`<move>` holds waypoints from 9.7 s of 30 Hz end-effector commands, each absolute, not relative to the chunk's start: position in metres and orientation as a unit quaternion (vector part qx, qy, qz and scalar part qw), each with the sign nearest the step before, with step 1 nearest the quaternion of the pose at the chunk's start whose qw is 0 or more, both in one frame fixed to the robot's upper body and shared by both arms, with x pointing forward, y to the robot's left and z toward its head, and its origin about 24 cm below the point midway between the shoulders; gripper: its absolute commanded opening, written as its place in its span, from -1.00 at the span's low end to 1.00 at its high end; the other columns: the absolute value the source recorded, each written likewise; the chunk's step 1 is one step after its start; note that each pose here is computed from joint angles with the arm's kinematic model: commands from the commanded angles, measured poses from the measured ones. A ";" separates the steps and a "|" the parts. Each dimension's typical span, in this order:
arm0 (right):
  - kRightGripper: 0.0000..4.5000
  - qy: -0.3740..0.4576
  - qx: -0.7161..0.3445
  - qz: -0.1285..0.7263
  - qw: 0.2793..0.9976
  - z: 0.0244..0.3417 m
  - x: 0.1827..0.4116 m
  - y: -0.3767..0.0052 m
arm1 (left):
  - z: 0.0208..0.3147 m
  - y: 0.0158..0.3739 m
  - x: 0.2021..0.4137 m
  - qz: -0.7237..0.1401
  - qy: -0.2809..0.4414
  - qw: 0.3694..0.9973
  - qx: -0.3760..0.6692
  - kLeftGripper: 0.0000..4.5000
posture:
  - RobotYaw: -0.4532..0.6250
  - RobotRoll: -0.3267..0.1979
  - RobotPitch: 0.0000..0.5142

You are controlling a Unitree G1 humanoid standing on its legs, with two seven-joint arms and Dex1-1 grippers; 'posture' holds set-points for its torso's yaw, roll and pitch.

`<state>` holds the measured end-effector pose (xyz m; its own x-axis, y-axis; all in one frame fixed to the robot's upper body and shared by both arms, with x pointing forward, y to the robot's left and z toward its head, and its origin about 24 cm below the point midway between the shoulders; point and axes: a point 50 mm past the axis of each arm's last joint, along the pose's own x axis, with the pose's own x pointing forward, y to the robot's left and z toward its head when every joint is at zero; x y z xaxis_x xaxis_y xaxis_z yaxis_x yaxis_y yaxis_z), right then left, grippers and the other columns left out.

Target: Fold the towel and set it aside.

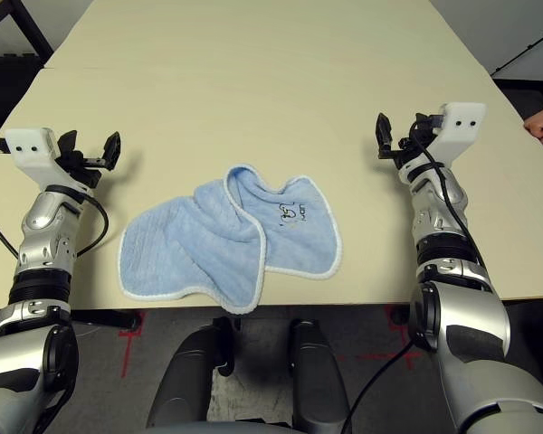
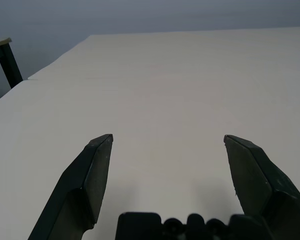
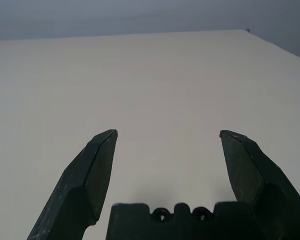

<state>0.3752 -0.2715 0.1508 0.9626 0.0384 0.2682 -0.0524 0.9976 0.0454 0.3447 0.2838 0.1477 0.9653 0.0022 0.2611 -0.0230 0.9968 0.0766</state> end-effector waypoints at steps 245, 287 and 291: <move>-0.99 -0.304 0.214 0.489 0.789 0.472 0.320 -0.099 | 0.192 0.073 0.400 -0.403 -0.104 0.909 0.014 1.00 | -0.42 0.25 -0.26; -0.99 -0.262 0.219 0.487 0.804 0.444 0.340 -0.078 | 0.169 0.073 0.382 -0.530 -0.068 0.845 0.004 1.00 | -0.33 0.25 -0.17; -0.99 -0.262 0.213 0.478 0.811 0.440 0.342 -0.076 | 0.150 0.127 0.385 -0.403 -0.044 0.912 0.072 1.00 | -0.31 0.25 -0.16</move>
<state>0.3454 -0.0771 0.4368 0.4170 0.6656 0.6189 -0.8892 0.4398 0.1261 0.3868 0.1119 0.1589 0.6046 -0.7949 0.0511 0.7842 0.6052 0.1371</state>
